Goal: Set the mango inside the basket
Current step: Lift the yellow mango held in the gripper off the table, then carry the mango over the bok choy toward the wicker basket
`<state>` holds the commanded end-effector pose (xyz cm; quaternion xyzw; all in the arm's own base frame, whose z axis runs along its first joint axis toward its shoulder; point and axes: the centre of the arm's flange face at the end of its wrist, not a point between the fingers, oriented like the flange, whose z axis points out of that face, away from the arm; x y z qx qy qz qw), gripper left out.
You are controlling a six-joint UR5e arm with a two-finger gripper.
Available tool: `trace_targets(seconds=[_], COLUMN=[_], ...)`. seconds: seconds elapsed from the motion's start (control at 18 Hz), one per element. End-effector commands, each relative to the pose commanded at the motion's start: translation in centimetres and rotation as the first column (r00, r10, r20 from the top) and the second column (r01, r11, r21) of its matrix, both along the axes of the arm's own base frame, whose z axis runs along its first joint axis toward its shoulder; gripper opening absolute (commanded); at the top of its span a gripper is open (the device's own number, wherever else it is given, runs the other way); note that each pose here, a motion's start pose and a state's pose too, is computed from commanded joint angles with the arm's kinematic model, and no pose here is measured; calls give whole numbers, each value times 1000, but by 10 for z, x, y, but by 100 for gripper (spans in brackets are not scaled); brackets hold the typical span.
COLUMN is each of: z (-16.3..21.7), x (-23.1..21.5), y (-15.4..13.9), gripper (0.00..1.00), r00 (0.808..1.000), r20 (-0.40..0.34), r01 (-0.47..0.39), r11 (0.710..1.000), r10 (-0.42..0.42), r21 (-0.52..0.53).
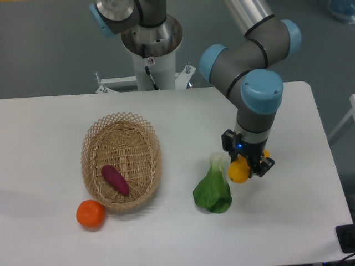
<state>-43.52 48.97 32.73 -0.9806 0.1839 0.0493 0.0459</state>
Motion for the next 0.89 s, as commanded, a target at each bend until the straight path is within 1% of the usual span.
trace_targets(seconds=[0.17,0.28,0.39,0.44,0.67,0.89], z=[-3,-8,-9,-16,-19,-22], x=[36,63,91,109,164,219], y=[28,43,51,55,47,47], gripper=[45,46,46,46,46,46], r00=[1000,1000,999,998,992,980], r20=[7,10,7,17,35,49], r01=[-5,18,38,61,122,197], r11=[1000,1000,999,997,991,978], r10=[5,-18,-38,-61,-120,-193], r21=[-5,-16,-31,-43,-58,-70])
